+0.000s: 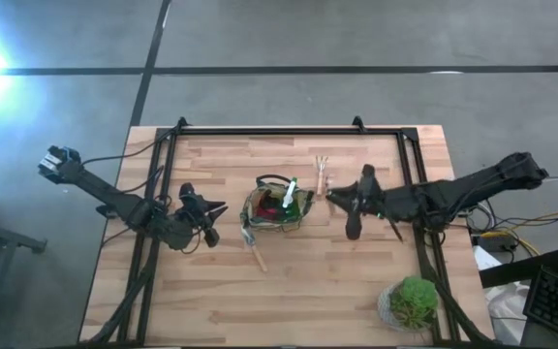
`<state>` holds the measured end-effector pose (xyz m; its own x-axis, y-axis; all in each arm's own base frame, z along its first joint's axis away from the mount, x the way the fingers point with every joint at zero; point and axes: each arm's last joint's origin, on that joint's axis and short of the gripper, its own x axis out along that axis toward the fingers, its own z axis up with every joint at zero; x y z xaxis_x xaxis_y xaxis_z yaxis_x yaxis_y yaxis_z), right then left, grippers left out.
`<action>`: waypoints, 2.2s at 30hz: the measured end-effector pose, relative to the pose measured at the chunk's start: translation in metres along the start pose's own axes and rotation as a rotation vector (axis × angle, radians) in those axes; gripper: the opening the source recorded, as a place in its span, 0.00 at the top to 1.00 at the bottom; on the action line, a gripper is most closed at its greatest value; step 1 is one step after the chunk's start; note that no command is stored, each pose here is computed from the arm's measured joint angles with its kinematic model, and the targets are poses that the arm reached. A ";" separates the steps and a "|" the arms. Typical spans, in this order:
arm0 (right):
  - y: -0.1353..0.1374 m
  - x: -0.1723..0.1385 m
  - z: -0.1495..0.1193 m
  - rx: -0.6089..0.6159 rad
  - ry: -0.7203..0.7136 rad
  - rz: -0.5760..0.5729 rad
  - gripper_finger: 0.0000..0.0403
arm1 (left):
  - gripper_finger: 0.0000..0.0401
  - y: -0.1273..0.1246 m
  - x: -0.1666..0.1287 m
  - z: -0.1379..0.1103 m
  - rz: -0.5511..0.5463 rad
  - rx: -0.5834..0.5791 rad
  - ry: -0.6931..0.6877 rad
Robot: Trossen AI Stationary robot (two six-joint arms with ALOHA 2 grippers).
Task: Pick & Place Garden tools in Gardening bag
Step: Put the right light brown hand rake into the white gardening bag
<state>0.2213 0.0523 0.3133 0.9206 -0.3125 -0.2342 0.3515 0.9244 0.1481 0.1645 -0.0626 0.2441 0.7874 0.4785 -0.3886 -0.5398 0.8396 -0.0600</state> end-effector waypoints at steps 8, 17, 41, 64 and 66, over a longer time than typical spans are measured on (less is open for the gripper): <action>0.047 0.020 -0.023 -0.070 -0.109 -0.051 0.90 | 0.84 0.000 0.000 0.000 -0.001 0.003 0.000; 0.090 0.038 -0.061 -0.103 -0.215 -0.195 0.90 | 0.84 0.000 0.000 0.000 -0.001 0.009 0.000; 0.098 0.097 -0.121 -0.103 -0.338 -0.328 0.90 | 0.84 0.000 0.000 0.000 0.001 0.028 -0.001; 0.087 0.119 -0.138 -0.244 -0.325 -0.319 0.90 | 0.84 0.001 0.000 0.001 0.016 0.037 -0.013; 0.087 0.119 -0.139 -0.262 -0.321 -0.325 0.90 | 0.84 0.001 0.000 0.001 0.016 0.037 -0.013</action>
<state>0.3380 0.1256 0.1649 0.7915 -0.6053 0.0845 0.6109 0.7796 -0.1378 0.1648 -0.0617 0.2447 0.7826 0.4950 -0.3774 -0.5411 0.8408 -0.0193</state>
